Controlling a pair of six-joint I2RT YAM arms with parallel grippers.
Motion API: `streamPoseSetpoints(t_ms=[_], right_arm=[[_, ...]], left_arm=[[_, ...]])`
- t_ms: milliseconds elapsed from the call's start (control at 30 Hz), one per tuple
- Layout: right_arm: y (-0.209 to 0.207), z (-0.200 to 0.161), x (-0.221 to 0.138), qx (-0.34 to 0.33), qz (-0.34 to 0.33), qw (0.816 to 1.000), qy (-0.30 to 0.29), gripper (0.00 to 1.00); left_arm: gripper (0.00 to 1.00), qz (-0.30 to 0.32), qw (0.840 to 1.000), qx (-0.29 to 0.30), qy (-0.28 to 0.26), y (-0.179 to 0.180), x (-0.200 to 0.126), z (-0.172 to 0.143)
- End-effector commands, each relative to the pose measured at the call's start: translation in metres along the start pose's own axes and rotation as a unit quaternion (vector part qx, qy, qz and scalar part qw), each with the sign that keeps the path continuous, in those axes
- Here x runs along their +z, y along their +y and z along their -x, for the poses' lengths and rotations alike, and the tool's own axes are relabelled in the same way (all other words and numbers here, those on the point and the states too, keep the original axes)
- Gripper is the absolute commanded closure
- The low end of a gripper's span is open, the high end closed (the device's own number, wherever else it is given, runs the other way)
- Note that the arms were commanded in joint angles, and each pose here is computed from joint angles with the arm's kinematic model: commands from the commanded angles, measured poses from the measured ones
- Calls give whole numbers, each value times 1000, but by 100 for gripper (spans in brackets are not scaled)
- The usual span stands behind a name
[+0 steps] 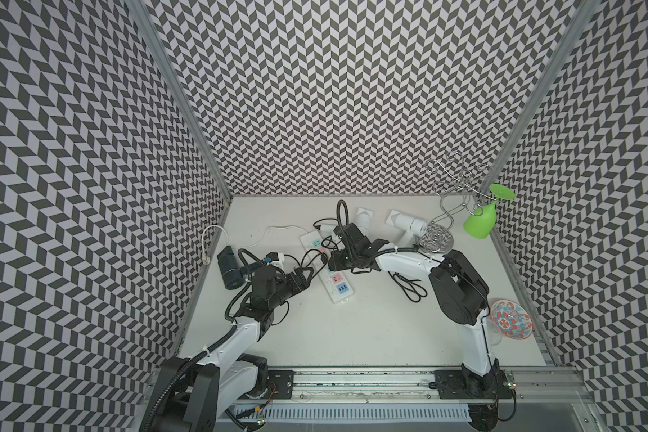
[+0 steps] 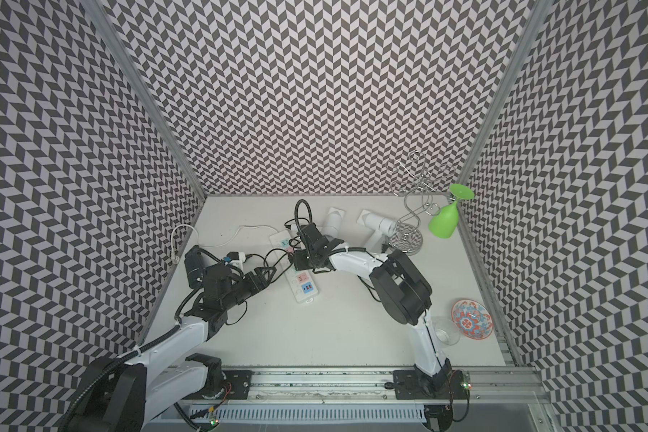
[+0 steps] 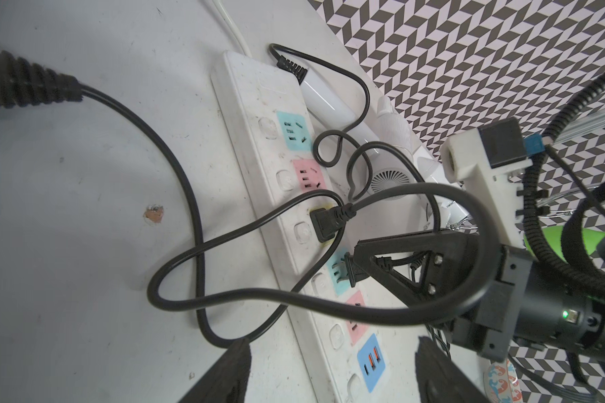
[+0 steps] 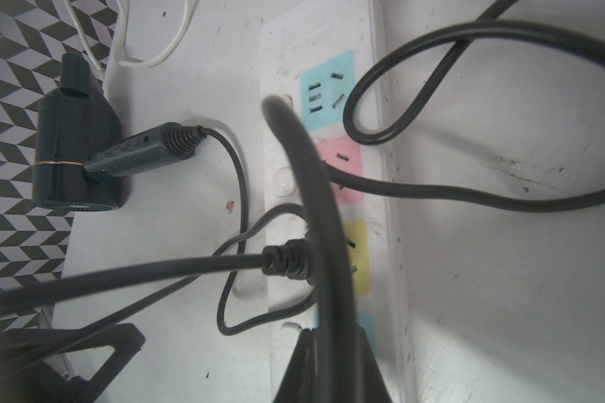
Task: Charge the blow dryers
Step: Insert the plug into the socket.
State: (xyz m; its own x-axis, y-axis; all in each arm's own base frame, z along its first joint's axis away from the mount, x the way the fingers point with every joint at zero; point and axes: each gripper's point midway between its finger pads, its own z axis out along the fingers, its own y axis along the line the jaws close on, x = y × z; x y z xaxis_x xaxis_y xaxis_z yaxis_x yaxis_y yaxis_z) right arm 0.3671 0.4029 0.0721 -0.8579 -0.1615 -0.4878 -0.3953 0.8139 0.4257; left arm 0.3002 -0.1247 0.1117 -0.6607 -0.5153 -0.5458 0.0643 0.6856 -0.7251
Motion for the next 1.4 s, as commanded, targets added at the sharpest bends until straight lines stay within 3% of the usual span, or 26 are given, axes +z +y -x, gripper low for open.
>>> streamPoseSetpoints(t_ms=[0,633,1033,1367], right_arm=[[-19,-17,15,-13,-61,998,20,100],[-32,-51,28,-69,-185,980,39,100],[-32,-59,39,-83,-203,974,59,100],[-43,-91,44,-120,-243,958,96,100]], left_arm=[[24,13,1000,2,-6,7,-2,0],[24,23,999,1,-27,12,-9,9],[24,28,999,1,-28,15,-10,9],[24,33,999,-1,-30,18,-12,9]])
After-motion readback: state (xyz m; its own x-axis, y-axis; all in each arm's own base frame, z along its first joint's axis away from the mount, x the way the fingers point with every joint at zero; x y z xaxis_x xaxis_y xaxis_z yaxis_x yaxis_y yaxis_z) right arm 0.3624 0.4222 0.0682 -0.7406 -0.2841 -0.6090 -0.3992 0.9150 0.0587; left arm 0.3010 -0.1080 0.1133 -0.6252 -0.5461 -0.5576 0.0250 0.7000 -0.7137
